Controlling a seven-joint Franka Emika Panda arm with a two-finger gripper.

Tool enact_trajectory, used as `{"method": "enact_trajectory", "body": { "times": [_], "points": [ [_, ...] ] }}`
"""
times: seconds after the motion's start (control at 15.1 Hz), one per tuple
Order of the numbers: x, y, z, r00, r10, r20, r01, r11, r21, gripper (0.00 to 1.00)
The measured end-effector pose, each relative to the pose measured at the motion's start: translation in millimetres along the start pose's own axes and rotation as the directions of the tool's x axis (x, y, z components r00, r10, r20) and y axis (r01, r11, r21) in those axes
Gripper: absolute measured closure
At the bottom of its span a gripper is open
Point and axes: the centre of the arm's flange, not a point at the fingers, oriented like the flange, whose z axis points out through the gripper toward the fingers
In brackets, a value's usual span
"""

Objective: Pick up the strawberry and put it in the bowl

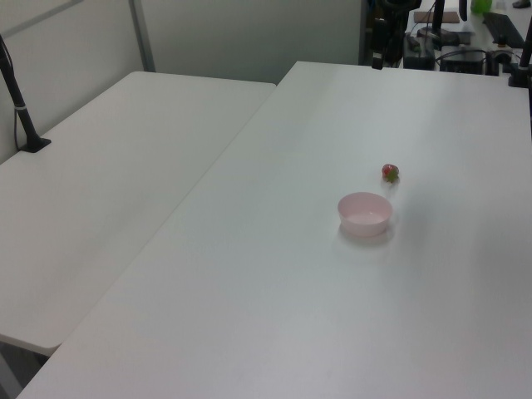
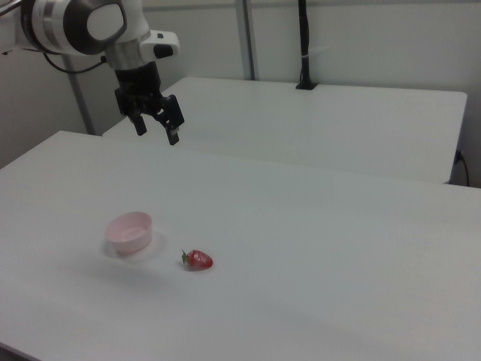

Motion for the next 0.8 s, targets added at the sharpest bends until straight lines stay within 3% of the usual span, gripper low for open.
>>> {"method": "enact_trajectory", "body": {
  "times": [0.27,0.6,0.8],
  "points": [
    [-1,1,2,1.000,-0.010,0.011,0.010,1.000,-0.001,0.00],
    [-8,15,19,0.974,-0.207,0.088,0.207,0.978,0.009,0.00],
    [-14,27,52,0.969,-0.188,0.162,0.193,0.981,-0.016,0.02]
  ]
}}
